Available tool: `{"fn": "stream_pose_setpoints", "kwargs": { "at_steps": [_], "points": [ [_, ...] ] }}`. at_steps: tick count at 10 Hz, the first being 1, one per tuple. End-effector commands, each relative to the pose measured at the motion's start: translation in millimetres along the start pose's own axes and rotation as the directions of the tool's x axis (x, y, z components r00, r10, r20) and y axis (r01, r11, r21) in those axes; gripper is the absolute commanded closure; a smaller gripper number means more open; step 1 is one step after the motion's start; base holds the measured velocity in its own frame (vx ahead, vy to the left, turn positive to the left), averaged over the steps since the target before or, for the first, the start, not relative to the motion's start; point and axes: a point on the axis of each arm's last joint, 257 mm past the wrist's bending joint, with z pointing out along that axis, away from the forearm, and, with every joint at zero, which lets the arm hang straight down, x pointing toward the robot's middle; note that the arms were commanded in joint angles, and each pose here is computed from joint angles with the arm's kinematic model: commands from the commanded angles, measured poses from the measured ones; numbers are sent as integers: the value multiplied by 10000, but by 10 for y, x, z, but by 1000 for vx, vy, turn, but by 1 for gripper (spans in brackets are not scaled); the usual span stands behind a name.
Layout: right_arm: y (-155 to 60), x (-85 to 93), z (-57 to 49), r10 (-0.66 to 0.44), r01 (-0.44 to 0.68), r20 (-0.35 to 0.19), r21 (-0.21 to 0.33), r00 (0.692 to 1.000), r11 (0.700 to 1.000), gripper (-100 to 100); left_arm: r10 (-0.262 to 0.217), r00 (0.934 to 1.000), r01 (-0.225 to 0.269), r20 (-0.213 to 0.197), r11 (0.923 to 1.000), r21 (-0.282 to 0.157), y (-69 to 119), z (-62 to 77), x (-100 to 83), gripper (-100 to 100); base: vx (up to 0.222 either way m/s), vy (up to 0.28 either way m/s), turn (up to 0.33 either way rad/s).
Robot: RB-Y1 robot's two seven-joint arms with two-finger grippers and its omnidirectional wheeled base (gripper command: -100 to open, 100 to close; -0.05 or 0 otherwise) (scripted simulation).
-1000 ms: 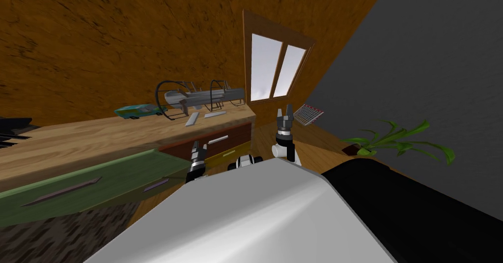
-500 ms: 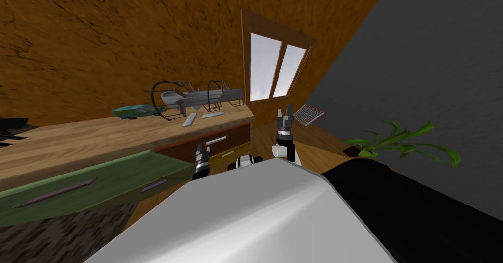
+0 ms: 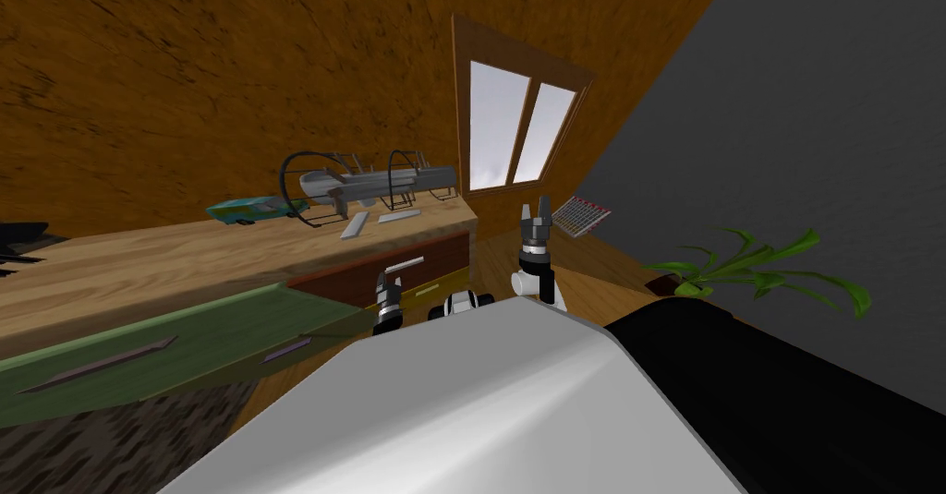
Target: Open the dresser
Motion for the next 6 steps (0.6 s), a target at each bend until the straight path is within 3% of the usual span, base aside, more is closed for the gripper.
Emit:
{"fn": "stream_pose_setpoints", "kwargs": {
  "at_steps": [1,2,6],
  "points": [
    [0,0,0,-1,1,0,1,10000,10000,0,6,10000,-6,7,10000,23,-35,25,-9,-100,42,9,-5],
    [0,0,0,-1,1,0,0,10000,10000,0,5,10000,-5,10,10000,10,-36,30,-10,100,6,2,1],
    [0,1,1,4,-4,0,-2,10000,10000,0,-4,10000,4,-44,10000,50,-112,-60,-12,100,-182,-45,10]
  ]
}}
